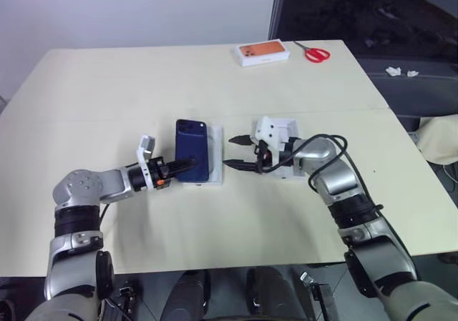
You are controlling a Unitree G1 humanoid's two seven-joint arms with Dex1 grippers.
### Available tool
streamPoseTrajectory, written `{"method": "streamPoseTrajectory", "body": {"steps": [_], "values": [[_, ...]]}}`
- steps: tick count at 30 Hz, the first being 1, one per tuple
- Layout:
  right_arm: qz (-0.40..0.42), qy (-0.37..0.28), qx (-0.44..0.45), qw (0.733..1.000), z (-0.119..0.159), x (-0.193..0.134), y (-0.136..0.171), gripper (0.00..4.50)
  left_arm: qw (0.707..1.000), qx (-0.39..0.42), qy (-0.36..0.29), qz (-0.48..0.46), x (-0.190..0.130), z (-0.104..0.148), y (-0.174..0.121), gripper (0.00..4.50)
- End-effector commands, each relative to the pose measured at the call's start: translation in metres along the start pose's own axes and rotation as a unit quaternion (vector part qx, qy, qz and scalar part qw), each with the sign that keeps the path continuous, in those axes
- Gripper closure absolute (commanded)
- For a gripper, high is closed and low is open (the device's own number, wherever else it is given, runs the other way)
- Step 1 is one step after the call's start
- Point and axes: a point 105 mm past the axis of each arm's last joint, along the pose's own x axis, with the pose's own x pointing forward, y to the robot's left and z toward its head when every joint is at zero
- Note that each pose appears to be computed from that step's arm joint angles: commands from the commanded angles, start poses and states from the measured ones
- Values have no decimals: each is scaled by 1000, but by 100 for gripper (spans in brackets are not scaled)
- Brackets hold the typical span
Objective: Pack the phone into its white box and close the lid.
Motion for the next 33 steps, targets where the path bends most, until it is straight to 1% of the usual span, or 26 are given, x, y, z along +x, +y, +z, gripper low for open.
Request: {"method": "streamPoseTrajectory", "body": {"steps": [1, 2, 3, 9, 10, 19, 25, 33], "values": [[-13, -11, -21, 1000, 6, -3, -3, 114, 1000, 25, -7, -16, 1, 13, -11, 402], [-14, -12, -22, 1000, 6, -2, -3, 112, 1000, 28, -7, -12, 2, 13, -10, 349], [-14, -12, -23, 1000, 7, -1, -3, 112, 999, 31, -6, -8, 2, 13, -9, 311], [-13, -14, -24, 1000, 8, 2, -3, 112, 999, 33, 4, -7, 1, 13, -10, 11], [-13, -14, -23, 1000, 8, 3, -3, 112, 999, 36, 3, -6, 1, 15, -11, 2], [-15, -14, -29, 999, 9, 6, -4, 112, 998, 65, 17, -6, -2, 16, -18, 2], [-15, -16, -26, 999, 8, 7, -4, 112, 996, 84, -3, -3, -10, 24, -25, 2], [-11, -19, -26, 999, 10, 11, -2, 112, 993, 119, -7, 8, -21, 25, -37, 2]]}}
